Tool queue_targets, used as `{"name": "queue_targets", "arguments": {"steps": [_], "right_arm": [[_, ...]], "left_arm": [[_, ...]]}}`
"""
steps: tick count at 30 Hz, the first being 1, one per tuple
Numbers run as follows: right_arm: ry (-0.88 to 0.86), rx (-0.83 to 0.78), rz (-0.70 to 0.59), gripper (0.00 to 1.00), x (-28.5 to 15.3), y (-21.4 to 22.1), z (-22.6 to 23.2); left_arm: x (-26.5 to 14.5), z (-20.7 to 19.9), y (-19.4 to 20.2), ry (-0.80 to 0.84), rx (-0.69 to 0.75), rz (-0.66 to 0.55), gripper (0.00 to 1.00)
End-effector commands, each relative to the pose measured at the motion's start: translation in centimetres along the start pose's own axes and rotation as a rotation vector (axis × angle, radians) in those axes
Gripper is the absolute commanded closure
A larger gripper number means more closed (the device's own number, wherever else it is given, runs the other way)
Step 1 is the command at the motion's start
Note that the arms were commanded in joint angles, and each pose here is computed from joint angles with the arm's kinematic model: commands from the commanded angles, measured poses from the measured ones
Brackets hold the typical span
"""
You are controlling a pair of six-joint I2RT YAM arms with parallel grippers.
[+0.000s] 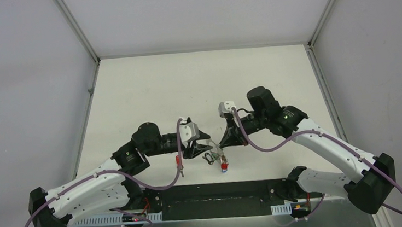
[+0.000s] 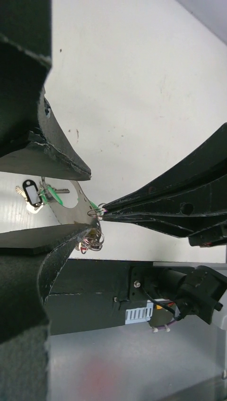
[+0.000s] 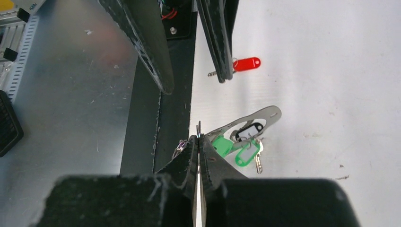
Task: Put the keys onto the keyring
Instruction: Adjust the key on the keyring.
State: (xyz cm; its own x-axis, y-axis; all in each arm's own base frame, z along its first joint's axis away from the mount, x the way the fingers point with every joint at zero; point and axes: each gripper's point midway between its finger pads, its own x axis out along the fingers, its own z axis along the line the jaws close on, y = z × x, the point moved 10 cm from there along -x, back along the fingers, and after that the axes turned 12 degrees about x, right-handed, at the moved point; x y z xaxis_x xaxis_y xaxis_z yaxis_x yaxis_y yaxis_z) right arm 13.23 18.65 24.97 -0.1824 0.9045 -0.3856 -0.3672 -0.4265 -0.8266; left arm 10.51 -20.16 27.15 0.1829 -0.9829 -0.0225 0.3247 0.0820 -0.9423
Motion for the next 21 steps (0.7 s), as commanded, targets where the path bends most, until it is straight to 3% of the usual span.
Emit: {"name": "queue_targets", "arguments": {"steps": [1, 8, 14, 21], "right_arm": [[0.045, -0.021, 0.064, 1.0, -1.1, -0.9, 0.5], [0.094, 0.042, 0.14, 1.0, -1.6, -1.1, 0.6], [0.079, 0.049, 0.132, 1.0, -1.6, -1.4, 0.7], [0.069, 0.051, 0.116, 1.0, -1.5, -1.7, 0.7]], "left_arm": [[1.3, 0.2, -0.2, 0.047, -0.012, 0.049, 0.59], [3.4, 0.1, 0.4, 0.083, -0.058, 0.09, 0.59], [4.3, -0.2, 0.6, 0.08, -0.071, 0.079, 0.6], [5.3, -0.5, 1.0, 0.103, -0.083, 0.068, 0.68]]}}
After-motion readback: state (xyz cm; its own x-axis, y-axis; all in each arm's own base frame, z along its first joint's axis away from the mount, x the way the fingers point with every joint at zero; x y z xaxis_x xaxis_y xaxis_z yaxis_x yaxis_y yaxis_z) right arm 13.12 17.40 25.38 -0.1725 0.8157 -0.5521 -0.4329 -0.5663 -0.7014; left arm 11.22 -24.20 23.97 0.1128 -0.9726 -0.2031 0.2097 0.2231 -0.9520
